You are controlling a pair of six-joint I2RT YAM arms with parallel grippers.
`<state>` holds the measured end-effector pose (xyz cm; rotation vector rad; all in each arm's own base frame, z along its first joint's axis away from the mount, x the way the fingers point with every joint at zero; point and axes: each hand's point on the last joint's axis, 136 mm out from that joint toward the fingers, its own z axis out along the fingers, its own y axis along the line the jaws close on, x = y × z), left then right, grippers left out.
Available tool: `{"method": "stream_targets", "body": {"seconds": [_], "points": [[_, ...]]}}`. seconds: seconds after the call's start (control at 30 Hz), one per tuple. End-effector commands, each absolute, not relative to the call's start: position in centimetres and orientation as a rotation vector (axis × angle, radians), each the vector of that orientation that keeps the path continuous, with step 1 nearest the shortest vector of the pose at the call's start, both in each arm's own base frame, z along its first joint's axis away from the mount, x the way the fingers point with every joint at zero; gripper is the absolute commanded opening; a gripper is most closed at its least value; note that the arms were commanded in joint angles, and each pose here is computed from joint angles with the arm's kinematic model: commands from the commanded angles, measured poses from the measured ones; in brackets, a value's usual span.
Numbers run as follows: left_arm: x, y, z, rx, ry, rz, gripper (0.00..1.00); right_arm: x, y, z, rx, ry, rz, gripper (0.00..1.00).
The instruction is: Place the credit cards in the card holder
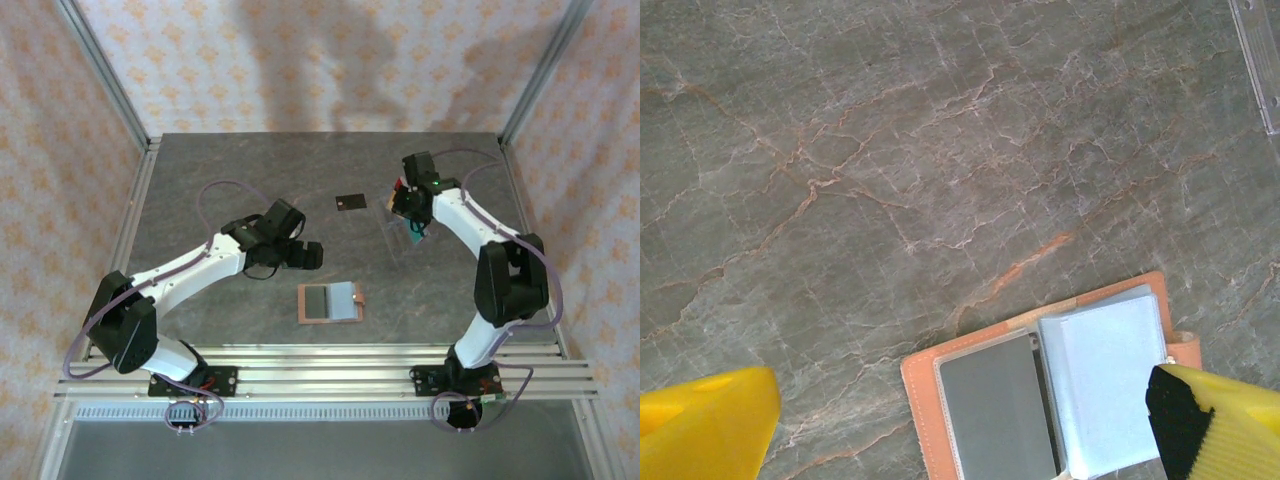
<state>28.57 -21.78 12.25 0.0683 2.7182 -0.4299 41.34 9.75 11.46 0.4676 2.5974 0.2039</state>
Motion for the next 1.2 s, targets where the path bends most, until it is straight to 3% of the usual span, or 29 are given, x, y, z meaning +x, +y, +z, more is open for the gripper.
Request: {"method": "stream_targets", "body": {"seconds": [0.0, 0.6, 1.17], "points": [[29.0, -21.5, 13.0, 0.061, 2.678, -0.434, 0.96, 41.8, 8.2, 11.9, 0.458, 2.57, 0.038, 0.29], [28.7, -20.8, 13.3, 0.071, 2.67, -0.406, 0.96, 42.7, 8.8, 10.4, 0.384, 2.565, 0.051, 0.28], [28.5, -20.6, 13.7, 0.065, 2.661, -0.404, 0.96, 42.7, 9.5, 10.1, 0.293, 2.568, 0.084, 0.09]]}}
